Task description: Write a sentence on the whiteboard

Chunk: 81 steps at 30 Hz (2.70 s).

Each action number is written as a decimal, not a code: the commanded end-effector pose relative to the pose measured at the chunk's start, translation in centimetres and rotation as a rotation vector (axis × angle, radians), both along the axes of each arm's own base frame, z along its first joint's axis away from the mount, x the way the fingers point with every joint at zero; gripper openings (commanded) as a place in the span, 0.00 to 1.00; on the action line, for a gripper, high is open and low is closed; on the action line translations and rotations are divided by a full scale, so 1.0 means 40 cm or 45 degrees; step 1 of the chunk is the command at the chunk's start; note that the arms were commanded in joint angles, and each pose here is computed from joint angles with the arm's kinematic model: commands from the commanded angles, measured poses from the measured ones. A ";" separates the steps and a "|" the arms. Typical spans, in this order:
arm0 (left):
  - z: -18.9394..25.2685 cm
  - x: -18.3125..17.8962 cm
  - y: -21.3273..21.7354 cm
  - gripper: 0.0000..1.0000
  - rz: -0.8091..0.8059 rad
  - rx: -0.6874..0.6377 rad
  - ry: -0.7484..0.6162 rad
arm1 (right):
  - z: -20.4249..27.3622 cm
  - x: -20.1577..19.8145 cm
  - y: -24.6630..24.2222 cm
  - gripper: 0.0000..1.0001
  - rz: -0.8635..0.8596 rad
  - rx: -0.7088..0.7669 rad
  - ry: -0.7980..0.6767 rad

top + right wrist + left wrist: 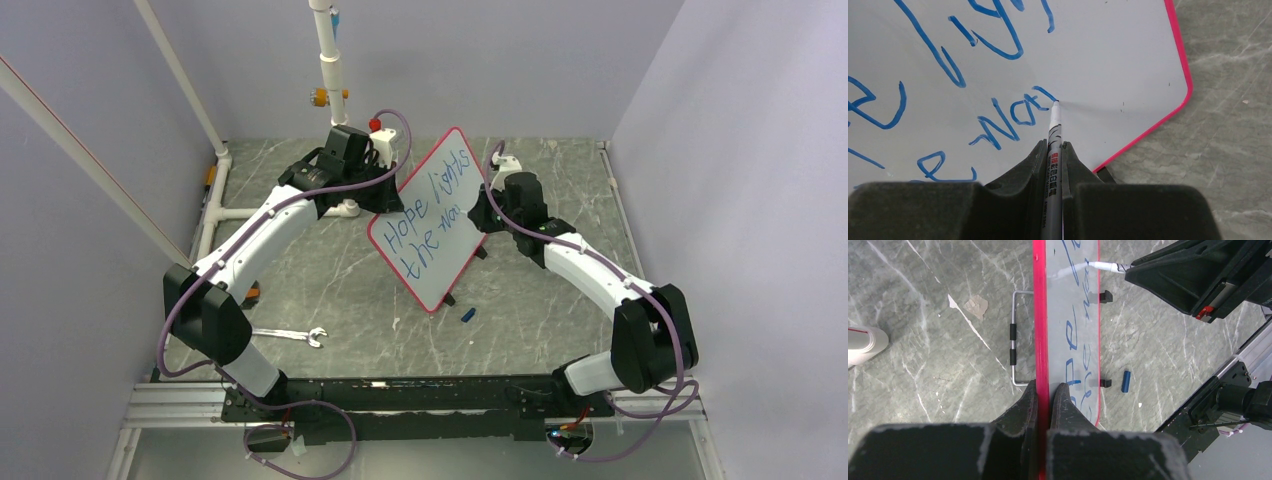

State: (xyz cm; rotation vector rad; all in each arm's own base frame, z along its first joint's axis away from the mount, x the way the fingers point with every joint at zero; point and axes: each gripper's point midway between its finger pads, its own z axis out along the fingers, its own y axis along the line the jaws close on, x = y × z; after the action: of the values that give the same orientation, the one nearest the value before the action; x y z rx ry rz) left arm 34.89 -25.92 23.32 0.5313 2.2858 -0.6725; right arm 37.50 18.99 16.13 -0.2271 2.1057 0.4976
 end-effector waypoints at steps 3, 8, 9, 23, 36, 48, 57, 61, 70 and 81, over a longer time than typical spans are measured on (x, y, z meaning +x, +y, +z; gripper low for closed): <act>-0.156 0.022 0.146 0.00 0.020 0.514 -0.014 | 0.043 0.022 0.009 0.00 -0.011 0.041 -0.065; -0.161 0.019 0.141 0.00 0.009 0.519 -0.010 | 0.065 0.039 0.012 0.00 -0.019 0.045 -0.084; -0.160 0.019 0.139 0.00 0.007 0.518 -0.011 | 0.069 0.042 0.013 0.00 -0.019 0.044 -0.087; -0.156 0.017 0.138 0.00 0.002 0.518 -0.018 | 0.118 0.078 0.026 0.00 -0.019 0.062 -0.123; -0.154 0.022 0.150 0.00 0.027 0.545 -0.031 | 0.118 0.073 0.030 0.00 -0.005 0.067 -0.112; -0.149 0.020 0.152 0.00 0.029 0.545 -0.037 | 0.035 0.038 0.009 0.00 -0.017 0.024 -0.037; -0.150 0.020 0.154 0.00 0.033 0.549 -0.037 | -0.012 0.013 -0.009 0.00 -0.034 -0.002 0.006; -0.152 0.020 0.154 0.00 0.033 0.552 -0.035 | -0.032 -0.002 -0.012 0.00 -0.033 -0.002 0.028; -0.152 0.020 0.157 0.00 0.036 0.557 -0.037 | -0.073 -0.038 -0.015 0.00 -0.020 0.007 0.084; -0.153 0.020 0.161 0.00 0.040 0.563 -0.038 | -0.040 -0.054 0.009 0.00 0.053 0.057 0.067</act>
State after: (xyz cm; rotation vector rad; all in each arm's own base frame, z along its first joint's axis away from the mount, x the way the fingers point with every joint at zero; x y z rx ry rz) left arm 34.88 -26.10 23.44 0.5355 2.2801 -0.6513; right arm 35.80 17.23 12.31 -0.1876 2.2049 0.4497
